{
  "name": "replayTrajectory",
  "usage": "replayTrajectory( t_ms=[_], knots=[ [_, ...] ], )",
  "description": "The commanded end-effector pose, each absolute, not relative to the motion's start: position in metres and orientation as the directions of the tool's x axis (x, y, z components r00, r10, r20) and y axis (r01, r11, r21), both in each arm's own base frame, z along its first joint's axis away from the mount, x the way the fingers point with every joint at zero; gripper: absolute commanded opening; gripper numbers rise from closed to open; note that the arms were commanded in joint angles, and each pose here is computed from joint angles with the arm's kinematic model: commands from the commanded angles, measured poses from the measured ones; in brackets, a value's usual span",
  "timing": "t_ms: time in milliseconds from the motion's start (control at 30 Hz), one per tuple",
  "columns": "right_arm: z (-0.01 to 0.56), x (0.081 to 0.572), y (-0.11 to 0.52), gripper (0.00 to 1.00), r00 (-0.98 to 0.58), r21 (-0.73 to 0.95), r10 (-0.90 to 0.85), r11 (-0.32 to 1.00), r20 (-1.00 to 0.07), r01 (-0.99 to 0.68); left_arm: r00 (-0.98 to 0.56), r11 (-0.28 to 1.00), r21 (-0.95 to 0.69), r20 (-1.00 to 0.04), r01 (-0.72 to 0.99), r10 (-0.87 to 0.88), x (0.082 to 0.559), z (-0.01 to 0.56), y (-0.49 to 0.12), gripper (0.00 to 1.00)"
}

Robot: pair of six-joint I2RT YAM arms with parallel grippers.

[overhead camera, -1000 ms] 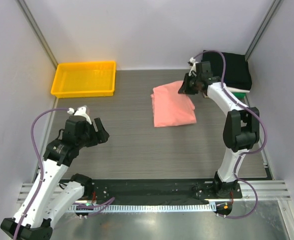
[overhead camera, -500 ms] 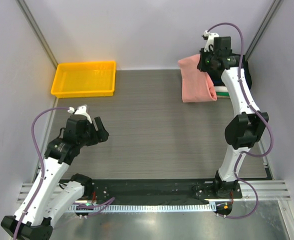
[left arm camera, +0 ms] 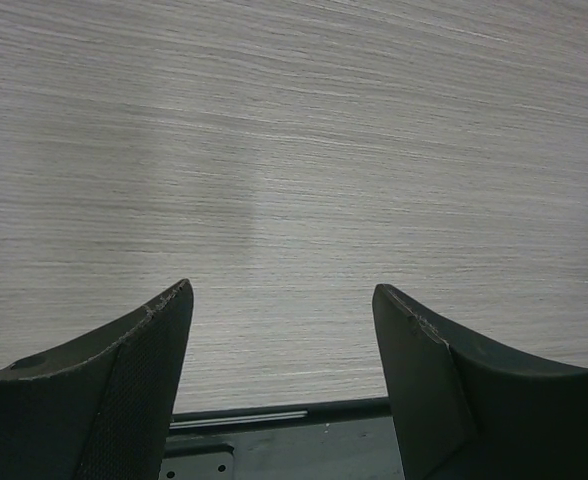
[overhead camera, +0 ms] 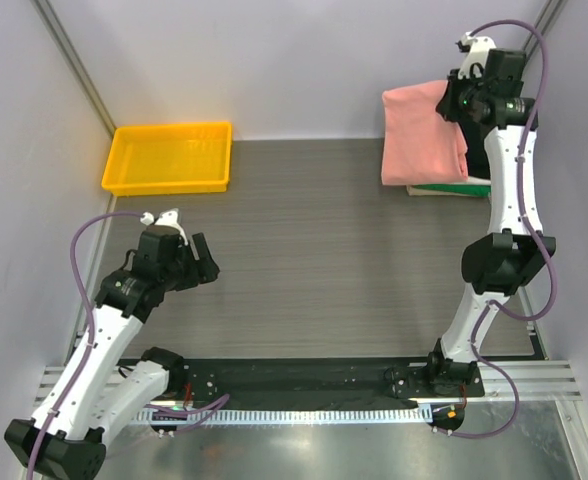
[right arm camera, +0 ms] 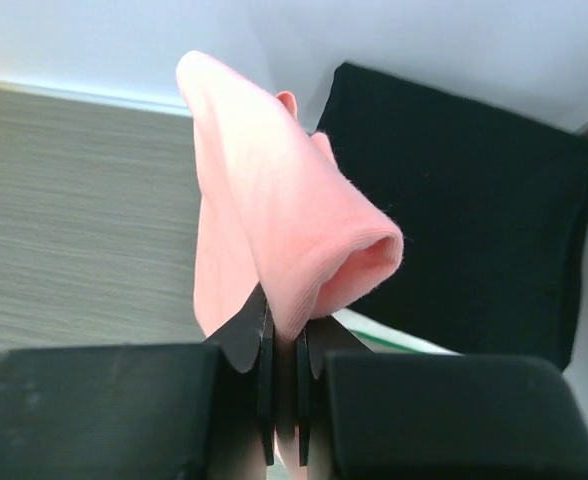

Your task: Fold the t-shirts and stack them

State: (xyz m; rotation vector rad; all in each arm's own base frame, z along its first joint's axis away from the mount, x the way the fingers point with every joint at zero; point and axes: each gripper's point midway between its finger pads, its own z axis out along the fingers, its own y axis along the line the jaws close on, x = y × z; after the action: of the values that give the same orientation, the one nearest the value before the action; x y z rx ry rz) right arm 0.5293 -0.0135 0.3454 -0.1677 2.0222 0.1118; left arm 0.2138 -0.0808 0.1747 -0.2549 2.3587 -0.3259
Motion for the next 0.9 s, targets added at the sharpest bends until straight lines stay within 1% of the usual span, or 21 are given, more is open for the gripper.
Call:
replayTrajectory(
  t_ms=[0,267,500,600,733,867],
  knots=[
    [0.405,0.531,-0.023,0.01,-0.271,-0.052,-0.105,0.979,-0.957,-0.196,-0.689,0.949,-0.303,-0.670,-0.087,-0.277,0.222,0.180,-0.080,0.73],
    [0.423,0.542,-0.044,0.01,-0.211,-0.046,-0.088,0.979,-0.973,-0.199,-0.696,0.951,-0.294,-0.663,-0.098,-0.277,0.223,0.177,-0.079,0.73],
    [0.406,0.560,-0.063,0.01,-0.220,-0.052,-0.092,0.982,-0.971,-0.180,-0.698,0.951,-0.291,-0.660,-0.103,-0.278,0.224,0.176,-0.079,0.72],
    [0.407,0.568,-0.074,0.01,-0.199,-0.064,-0.096,0.985,-0.975,-0.161,-0.695,0.951,-0.292,-0.663,-0.104,-0.280,0.224,0.177,-0.078,0.72],
    [0.403,0.584,-0.096,0.01,-0.175,-0.066,-0.085,0.991,-0.981,-0.115,-0.696,0.951,-0.292,-0.662,-0.103,-0.279,0.224,0.177,-0.079,0.72],
    [0.387,0.607,-0.120,0.01,-0.156,-0.054,-0.065,0.996,-0.986,-0.072,-0.702,0.952,-0.285,-0.656,-0.109,-0.276,0.224,0.175,-0.078,0.71]
  ],
)
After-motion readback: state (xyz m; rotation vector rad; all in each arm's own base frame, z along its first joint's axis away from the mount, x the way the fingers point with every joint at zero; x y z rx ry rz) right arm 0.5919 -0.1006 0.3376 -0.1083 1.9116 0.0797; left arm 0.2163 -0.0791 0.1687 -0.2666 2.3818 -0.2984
